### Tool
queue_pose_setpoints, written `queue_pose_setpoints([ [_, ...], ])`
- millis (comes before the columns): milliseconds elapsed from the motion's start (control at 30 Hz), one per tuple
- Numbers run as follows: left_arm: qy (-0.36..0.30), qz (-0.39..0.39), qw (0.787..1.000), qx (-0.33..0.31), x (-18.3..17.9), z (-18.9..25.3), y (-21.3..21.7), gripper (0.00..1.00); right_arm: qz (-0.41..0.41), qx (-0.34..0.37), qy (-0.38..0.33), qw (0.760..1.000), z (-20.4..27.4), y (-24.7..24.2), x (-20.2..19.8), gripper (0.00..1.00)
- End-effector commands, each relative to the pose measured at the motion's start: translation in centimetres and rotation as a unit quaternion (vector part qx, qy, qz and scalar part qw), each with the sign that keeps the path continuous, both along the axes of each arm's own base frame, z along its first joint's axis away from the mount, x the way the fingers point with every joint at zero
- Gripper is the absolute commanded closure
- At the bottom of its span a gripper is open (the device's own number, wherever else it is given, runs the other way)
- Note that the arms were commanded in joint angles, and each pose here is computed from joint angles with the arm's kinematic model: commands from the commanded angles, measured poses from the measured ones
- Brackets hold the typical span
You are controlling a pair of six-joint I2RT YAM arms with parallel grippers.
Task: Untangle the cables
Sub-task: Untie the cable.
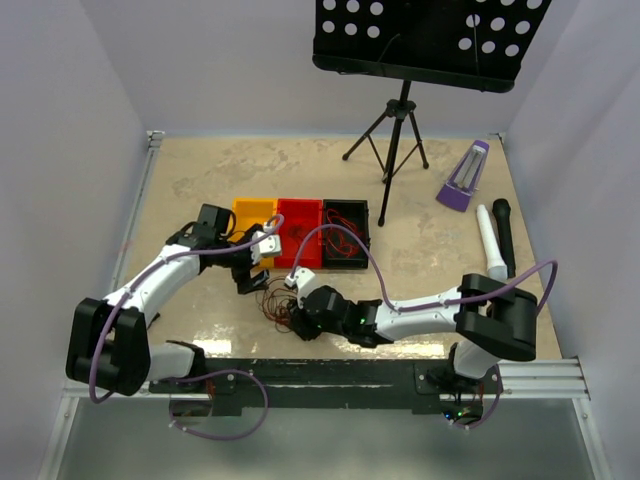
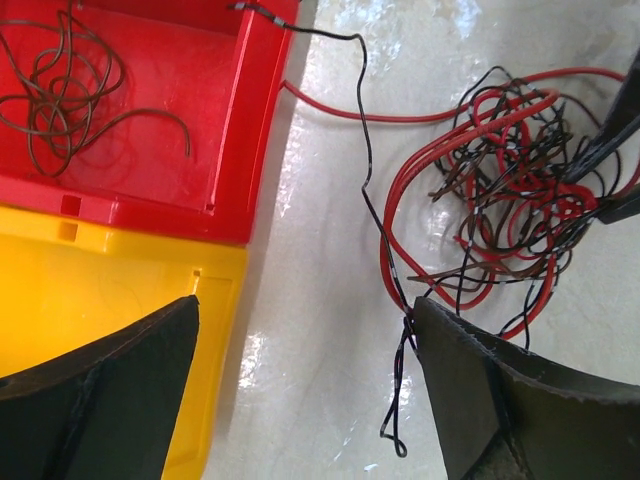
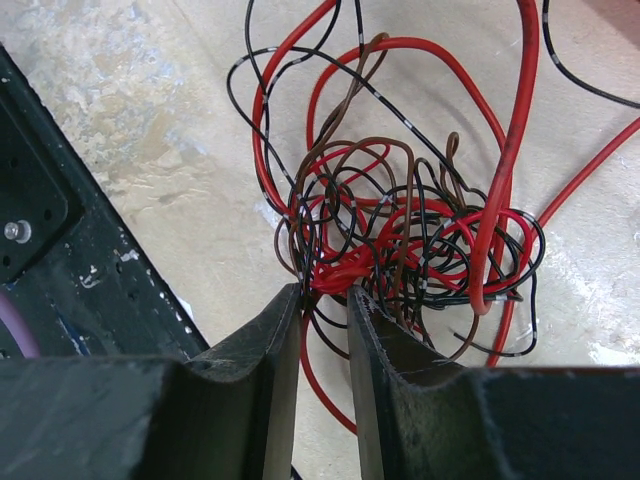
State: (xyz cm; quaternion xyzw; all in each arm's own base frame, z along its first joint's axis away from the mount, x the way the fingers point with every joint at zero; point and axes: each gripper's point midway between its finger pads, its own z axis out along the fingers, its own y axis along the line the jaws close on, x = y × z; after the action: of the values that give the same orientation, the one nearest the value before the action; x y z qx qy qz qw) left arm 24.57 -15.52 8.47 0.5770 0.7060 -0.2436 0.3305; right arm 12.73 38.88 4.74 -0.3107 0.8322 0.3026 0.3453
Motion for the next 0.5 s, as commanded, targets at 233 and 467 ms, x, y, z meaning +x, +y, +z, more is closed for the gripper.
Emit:
queue_pose_setpoints([
  [233, -0.068, 0.022, 0.997, 0.011, 0.8, 3.7, 1.0, 0.00, 0.001, 0.039, 0.002, 0.999, 1.4, 0.5, -0.5, 0.74],
  [467, -0.002, 0.003, 1.000, -0.008, -0.8, 2.2, 0.0, 0.00, 0.000, 0.043, 0.004, 0.999, 1.5, 0.4, -0.5, 0.75],
])
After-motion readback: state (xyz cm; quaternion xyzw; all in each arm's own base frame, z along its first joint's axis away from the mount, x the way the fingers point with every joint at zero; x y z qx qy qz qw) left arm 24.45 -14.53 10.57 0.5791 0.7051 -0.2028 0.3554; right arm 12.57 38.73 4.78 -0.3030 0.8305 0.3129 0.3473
